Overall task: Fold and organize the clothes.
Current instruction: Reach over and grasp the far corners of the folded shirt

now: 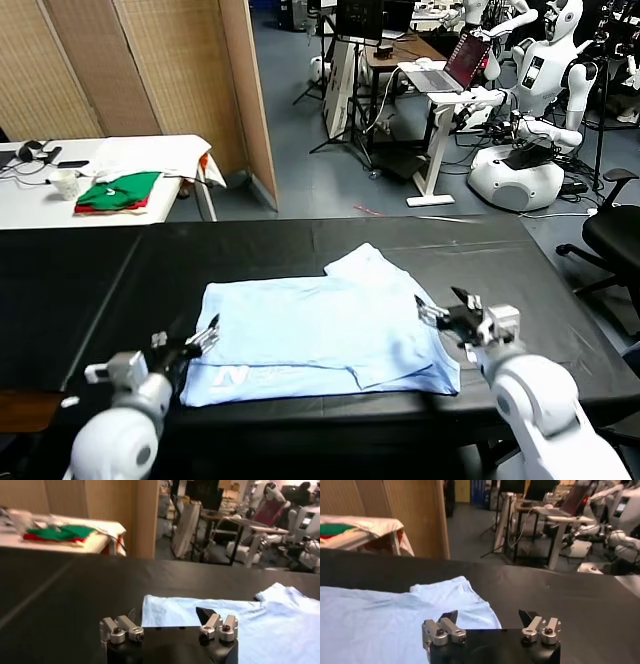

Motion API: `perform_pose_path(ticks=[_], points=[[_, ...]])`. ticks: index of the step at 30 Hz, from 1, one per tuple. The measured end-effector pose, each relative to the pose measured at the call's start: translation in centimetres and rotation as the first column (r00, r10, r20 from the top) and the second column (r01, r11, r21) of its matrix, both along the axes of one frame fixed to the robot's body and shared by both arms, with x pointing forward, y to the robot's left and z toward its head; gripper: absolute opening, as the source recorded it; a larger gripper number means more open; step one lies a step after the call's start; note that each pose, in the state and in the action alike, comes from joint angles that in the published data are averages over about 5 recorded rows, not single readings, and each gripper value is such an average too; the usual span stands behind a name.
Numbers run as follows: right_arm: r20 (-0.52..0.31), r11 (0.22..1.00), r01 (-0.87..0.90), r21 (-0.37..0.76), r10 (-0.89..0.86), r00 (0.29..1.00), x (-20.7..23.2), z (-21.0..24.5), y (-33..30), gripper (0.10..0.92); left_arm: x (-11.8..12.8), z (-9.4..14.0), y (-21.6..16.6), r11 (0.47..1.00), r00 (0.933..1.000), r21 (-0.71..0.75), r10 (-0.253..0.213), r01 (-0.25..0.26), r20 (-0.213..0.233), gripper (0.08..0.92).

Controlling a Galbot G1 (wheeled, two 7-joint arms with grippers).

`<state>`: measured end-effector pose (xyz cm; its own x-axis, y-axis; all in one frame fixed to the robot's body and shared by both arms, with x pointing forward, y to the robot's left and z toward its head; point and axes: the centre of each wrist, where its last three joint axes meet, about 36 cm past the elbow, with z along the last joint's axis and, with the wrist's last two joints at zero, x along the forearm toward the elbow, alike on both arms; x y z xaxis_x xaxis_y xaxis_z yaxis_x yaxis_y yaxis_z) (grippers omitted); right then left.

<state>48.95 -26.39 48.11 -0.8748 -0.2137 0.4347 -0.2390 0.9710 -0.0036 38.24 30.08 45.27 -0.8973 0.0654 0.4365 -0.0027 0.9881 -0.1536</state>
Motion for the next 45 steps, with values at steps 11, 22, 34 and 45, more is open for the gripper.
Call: perform_pose_path(ticks=[11,22,34,45], points=[[-0.041,0.998,-0.024,-0.056,0.021,0.999,8.2,-1.8,2.4,0.907,7.6,0.0,2.2,0.999,0.9964,0.020,-0.032,0.033,-0.078,0.907],[-0.111,0.998,-0.018,-0.055,0.012,0.994,11.8,-3.5,3.8,0.907,11.0,-1.4,3.1,0.999,0.9918,0.033,-0.029,0.033,-0.124,0.907],[-0.146,0.998,-0.045,-0.054,0.037,0.989,12.3,-5.0,4.6,0.815,11.2,-2.2,3.1,0.998,0.9870,0.041,-0.045,0.052,-0.154,0.739],[-0.124,0.998,-0.040,-0.045,0.034,0.992,12.5,-5.2,3.9,0.267,11.1,-2.9,3.4,0.996,0.9854,0.055,-0.058,0.068,-0.160,0.228]])
